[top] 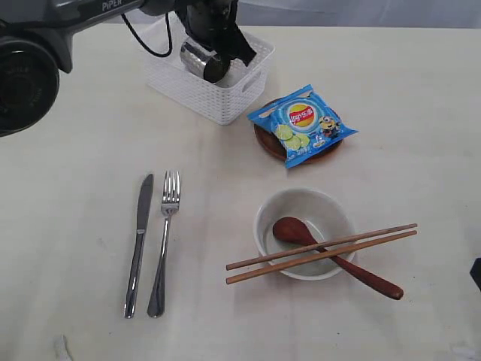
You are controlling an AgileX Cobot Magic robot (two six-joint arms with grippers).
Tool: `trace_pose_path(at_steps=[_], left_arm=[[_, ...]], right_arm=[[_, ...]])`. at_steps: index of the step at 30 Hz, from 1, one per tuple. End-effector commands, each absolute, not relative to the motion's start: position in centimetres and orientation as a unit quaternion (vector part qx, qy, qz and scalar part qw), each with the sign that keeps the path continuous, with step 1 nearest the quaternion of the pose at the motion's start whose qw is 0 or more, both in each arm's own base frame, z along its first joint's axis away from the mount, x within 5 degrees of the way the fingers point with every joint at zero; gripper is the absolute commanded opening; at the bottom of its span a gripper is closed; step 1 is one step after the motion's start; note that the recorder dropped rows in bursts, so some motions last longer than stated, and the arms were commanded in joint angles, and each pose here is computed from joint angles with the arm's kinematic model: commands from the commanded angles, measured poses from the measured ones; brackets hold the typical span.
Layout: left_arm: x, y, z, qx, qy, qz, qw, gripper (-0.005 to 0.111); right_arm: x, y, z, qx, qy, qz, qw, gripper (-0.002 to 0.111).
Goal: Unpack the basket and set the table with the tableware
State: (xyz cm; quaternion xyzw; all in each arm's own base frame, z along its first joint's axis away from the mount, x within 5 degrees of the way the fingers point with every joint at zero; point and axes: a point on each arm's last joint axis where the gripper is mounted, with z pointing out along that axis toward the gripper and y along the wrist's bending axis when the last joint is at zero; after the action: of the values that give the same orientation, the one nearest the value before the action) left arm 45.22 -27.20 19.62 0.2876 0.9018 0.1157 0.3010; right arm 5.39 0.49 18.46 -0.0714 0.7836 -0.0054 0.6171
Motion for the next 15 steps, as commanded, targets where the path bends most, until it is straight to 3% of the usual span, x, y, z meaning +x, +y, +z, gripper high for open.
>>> trace_pose_path(at_steps=[1,3,7,15], left_arm=[[44.9,-27.1,20.8,0.289,0.905,0.102,0.295,0.002],[44.6,-27.5,20.6,0.314,0.903,0.085,0.282,0.013],[44.6,-28.0,20.7,0.311,0.902,0.053,0.293,0.054],[45.5,-27.5,18.6,0.322,0.892,0.114,0.295,0.05]], right_arm=[[5.4,0.5,18.4,-0.07,0.781,-0.009,0.62,0.0],[5.4,0.5,18.4,-0.07,0.781,-0.009,0.62,0.0],[5.4,0.5,18.4,-0.07,0.781,-0.009,0.62,0.0],[5.4,0.5,18.4,-0.07,0.781,-0.009,0.62,0.0]])
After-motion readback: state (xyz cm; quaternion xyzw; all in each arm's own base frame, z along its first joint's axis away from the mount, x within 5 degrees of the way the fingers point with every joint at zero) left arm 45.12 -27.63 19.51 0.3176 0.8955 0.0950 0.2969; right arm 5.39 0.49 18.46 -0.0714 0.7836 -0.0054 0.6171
